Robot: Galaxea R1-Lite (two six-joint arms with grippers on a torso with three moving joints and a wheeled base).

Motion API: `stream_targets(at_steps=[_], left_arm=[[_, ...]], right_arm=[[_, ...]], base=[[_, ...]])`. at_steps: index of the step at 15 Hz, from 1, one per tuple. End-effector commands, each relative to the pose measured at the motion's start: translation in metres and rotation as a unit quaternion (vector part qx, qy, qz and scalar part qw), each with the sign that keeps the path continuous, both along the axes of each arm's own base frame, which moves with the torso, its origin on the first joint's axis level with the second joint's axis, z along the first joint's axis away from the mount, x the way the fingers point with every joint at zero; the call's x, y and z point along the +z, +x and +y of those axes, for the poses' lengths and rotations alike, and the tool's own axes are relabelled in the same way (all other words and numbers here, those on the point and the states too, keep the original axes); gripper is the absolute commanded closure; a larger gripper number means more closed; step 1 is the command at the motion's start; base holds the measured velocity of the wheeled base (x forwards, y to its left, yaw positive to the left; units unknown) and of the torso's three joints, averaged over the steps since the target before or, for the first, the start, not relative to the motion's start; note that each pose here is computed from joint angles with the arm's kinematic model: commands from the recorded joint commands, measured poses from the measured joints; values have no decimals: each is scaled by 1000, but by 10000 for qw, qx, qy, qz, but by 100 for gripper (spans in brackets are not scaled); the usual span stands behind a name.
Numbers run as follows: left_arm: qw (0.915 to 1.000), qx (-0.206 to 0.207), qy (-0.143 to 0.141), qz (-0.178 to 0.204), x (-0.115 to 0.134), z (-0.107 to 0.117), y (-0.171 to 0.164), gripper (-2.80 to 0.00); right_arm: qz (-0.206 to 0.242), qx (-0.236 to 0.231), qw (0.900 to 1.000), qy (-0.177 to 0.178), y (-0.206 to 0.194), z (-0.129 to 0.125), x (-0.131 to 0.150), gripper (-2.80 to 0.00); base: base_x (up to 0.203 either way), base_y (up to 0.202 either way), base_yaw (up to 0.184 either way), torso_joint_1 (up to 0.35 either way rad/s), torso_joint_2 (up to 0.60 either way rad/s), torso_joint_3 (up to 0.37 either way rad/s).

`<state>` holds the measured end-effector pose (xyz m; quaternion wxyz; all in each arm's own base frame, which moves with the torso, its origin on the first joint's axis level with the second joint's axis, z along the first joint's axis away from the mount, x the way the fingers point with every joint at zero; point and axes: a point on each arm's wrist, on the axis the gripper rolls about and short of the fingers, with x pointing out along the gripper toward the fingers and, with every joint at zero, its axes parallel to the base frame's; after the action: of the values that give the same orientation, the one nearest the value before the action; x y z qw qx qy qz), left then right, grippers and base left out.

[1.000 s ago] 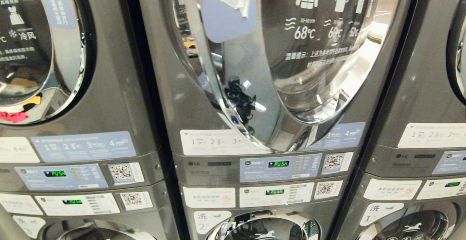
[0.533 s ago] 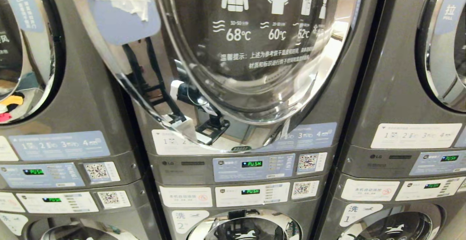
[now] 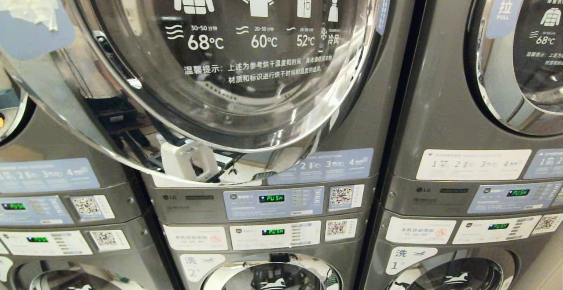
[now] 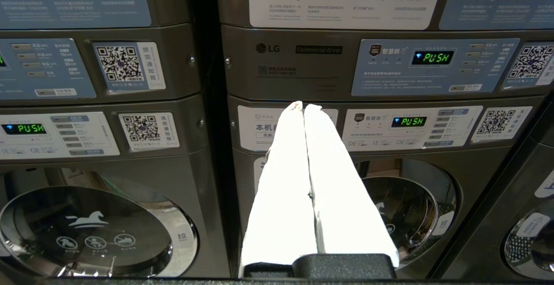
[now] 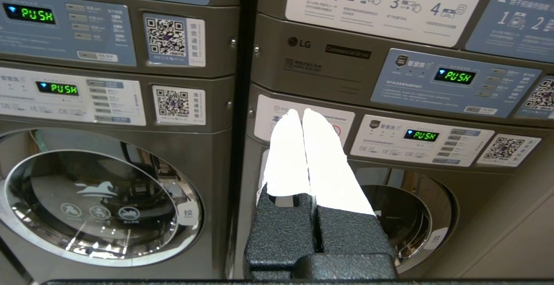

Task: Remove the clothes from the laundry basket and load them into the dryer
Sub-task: Open the dryer

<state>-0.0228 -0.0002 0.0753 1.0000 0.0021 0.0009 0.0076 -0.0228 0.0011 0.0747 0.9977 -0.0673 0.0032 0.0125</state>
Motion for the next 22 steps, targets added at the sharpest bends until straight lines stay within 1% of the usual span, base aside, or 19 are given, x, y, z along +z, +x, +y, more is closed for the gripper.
stream_targets(at_steps=[1,12,19,22], left_arm=[[10000,1,2,6,0,0,0,0],[10000,1,-6,6,0,0,0,0],[10000,1,2,6,0,0,0,0],[10000,1,2,6,0,0,0,0]], right_arm=[[-2,0,10000,-1,0,0,0,0],[-2,4,10000,-9,0,0,0,0],[-2,0,10000,-1,0,0,0,0],[-2,0,10000,-9,0,0,0,0]], base=[[0,0,0,0,0,0],[-5,0,0,1,0,1],[-181,0,2,-2,6,3],[-39,0,-1,-1,-1,2]])
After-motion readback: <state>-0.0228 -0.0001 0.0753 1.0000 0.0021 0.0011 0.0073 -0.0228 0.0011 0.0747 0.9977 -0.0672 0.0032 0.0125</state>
